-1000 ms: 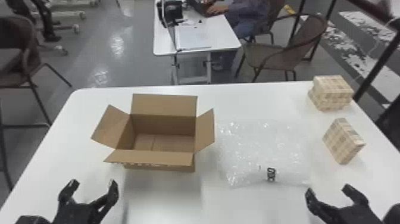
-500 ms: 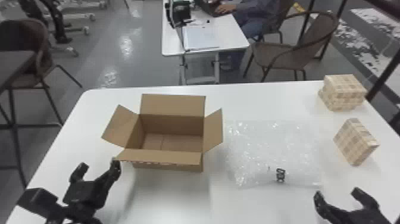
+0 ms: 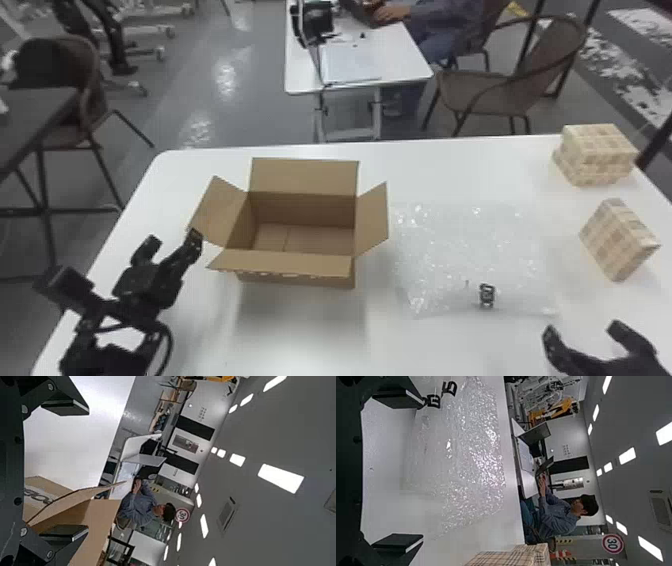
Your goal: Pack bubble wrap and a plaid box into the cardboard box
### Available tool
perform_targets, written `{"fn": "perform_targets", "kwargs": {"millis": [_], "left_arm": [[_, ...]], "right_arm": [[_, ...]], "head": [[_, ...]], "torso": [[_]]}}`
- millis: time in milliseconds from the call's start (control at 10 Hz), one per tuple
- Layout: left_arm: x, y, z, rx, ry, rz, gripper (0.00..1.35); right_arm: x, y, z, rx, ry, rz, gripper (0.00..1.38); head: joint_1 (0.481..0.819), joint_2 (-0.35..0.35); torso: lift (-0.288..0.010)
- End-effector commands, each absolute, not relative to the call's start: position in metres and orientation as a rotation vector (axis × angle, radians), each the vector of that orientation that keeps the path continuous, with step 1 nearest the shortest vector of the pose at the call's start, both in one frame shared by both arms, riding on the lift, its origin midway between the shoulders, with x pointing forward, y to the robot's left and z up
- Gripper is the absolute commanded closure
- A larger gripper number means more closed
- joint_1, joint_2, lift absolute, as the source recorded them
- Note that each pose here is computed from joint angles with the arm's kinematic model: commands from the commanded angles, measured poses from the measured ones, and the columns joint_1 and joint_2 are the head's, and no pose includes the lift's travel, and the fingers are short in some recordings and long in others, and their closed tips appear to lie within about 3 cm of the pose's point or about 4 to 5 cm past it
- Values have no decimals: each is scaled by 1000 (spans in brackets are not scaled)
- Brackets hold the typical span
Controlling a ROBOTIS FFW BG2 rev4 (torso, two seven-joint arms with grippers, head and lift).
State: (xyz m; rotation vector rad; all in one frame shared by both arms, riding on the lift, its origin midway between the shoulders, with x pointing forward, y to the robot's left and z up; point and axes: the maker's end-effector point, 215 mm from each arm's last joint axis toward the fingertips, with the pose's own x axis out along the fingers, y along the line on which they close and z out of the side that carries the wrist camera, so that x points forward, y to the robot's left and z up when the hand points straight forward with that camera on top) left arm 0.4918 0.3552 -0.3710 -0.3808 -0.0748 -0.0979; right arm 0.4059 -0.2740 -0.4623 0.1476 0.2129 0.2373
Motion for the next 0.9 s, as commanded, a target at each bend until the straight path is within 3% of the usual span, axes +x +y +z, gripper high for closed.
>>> {"fn": "perform_targets", "kwargs": {"millis": [0,300,400,600,800], "left_arm": [[504,348,-377,-423,-39,-126,246],[522,332,-377,-480,-34,-167,269],[523,333,-378,-475,-32,-166,341],[525,338,-377,-427,-35,-149,794],[527,338,-375,-367,-35,-151,817]], "right_arm": [[405,-274,-465,152,218,237,108],[405,-273,-467,164,220,238,108],[405,-273,-467,167,220,239,108],[405,-273,-467,167,220,239,108],[404,-273,-468,168,221,239,108]], "head": [[695,102],[695,78],[695,72],[695,74],[695,80]], "torso": [[-110],[-110],[-110],[-110],[-110]]}}
